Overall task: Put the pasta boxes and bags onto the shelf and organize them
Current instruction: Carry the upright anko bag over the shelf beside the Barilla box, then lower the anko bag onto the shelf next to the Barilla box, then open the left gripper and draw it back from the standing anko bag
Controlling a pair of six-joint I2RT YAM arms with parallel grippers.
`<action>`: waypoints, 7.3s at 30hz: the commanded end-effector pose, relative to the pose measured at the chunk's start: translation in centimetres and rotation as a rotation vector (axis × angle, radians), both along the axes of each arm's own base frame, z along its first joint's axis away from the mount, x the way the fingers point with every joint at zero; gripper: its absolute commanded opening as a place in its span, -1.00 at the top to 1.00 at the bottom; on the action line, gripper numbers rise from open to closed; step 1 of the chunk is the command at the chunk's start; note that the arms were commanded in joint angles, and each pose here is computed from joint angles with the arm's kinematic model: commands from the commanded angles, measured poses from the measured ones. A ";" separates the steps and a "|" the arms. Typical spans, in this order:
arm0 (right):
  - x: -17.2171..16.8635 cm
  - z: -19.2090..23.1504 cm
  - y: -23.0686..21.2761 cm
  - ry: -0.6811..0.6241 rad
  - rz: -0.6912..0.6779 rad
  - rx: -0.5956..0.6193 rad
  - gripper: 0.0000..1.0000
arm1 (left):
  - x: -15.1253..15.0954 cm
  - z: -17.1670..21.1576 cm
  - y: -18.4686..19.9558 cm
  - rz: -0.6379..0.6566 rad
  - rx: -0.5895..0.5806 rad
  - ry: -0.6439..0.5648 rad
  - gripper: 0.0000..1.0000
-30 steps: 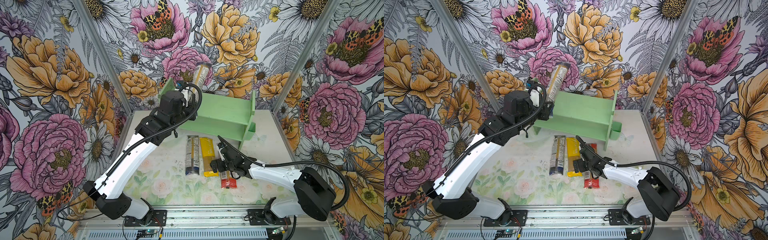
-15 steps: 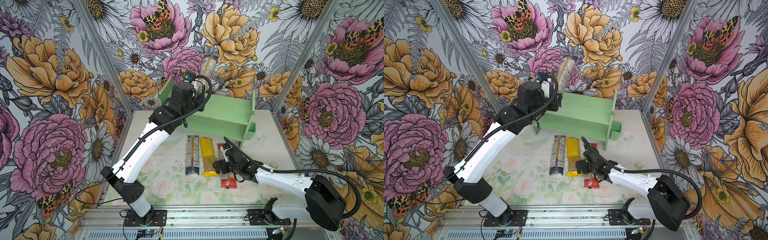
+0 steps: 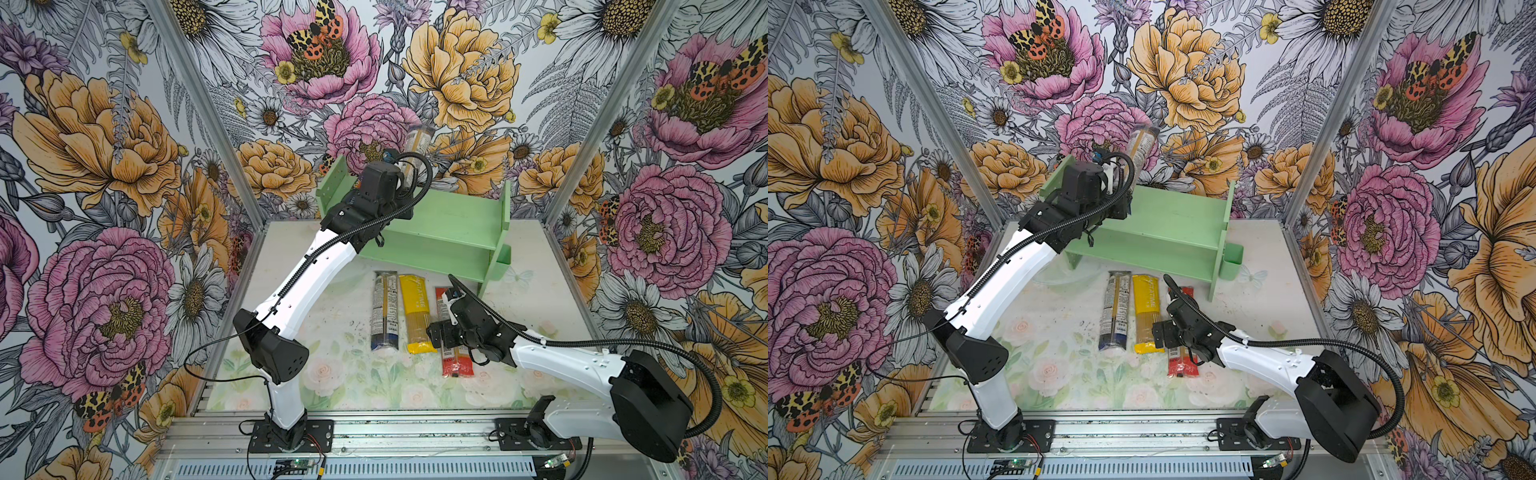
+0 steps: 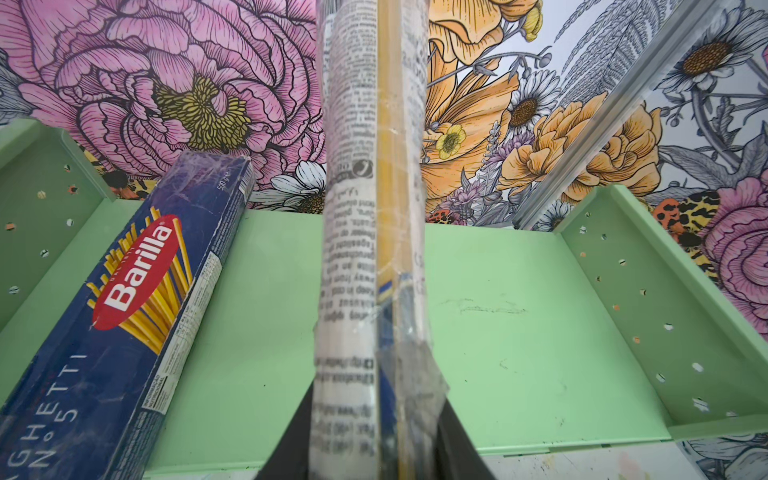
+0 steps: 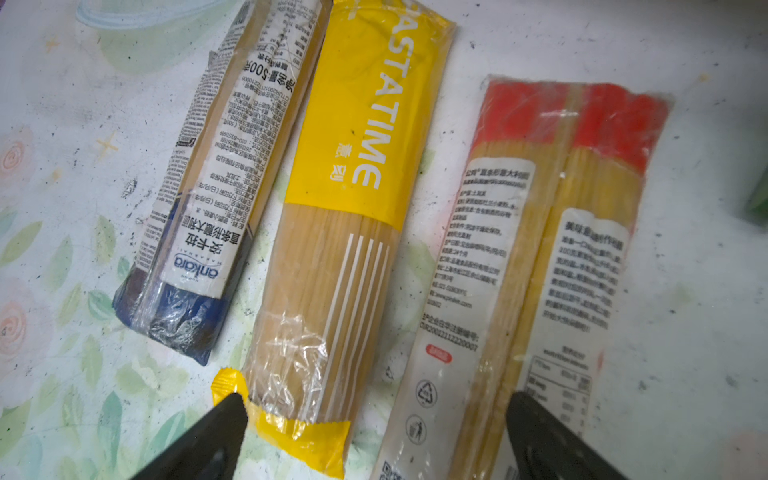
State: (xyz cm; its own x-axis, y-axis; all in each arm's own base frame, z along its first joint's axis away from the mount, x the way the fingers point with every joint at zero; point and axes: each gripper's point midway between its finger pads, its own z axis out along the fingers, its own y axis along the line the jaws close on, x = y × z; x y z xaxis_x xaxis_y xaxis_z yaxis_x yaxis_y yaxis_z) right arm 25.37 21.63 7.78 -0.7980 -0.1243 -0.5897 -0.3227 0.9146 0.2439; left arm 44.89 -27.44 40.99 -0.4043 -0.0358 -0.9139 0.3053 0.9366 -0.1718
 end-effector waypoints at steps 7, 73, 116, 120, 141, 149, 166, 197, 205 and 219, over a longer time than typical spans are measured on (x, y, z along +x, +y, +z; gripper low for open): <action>0.1 -0.2 -0.1 0.000 -0.007 -0.017 -0.99 | 0.9 6.2 1.7 0.044 -0.141 -0.166 1.00; -0.2 -1.4 -0.2 0.038 -0.008 -0.045 -0.99 | 0.3 -1.0 3.1 0.150 -0.069 -0.031 0.81; -0.6 -1.2 -0.6 0.040 -0.015 -0.034 -0.99 | 0.4 -2.1 2.7 0.135 -0.066 -0.006 0.31; -0.6 -1.3 -0.4 0.045 -0.010 -0.034 -0.99 | 0.4 -2.2 2.7 0.135 -0.063 -0.005 0.27; -0.5 -1.4 -0.1 0.054 -0.002 -0.035 -0.99 | 0.3 -2.3 2.7 0.124 -0.053 -0.005 0.09; -0.5 -1.7 -0.2 0.062 -0.007 -0.039 -0.99 | 0.1 -2.2 2.8 0.124 -0.048 -0.009 0.00; -0.6 -1.6 -0.2 0.061 -0.011 -0.037 -0.99 | -1.0 -0.9 3.4 0.120 -0.049 -0.037 -0.15; -0.7 -1.2 -0.3 0.052 -0.018 -0.024 -0.99 | -2.9 -0.7 3.9 0.109 -0.074 -0.063 -0.51; -0.7 -1.2 -0.3 0.053 -0.016 -0.025 -0.99 | -3.1 -0.7 3.8 0.103 -0.074 -0.062 -0.55; -0.5 -1.2 0.0 0.057 -0.011 -0.026 -0.99 | -3.6 -0.4 4.1 0.100 -0.085 -0.075 -0.71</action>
State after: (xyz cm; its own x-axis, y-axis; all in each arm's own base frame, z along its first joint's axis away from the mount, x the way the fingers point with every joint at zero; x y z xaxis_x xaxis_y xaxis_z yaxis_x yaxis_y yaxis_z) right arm 24.49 20.85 5.64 -0.8420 -0.1330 -0.5228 -0.2866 0.9313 0.2247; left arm 41.98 -23.75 38.57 -0.3757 -0.1285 -0.9178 0.2169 0.9506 -0.2219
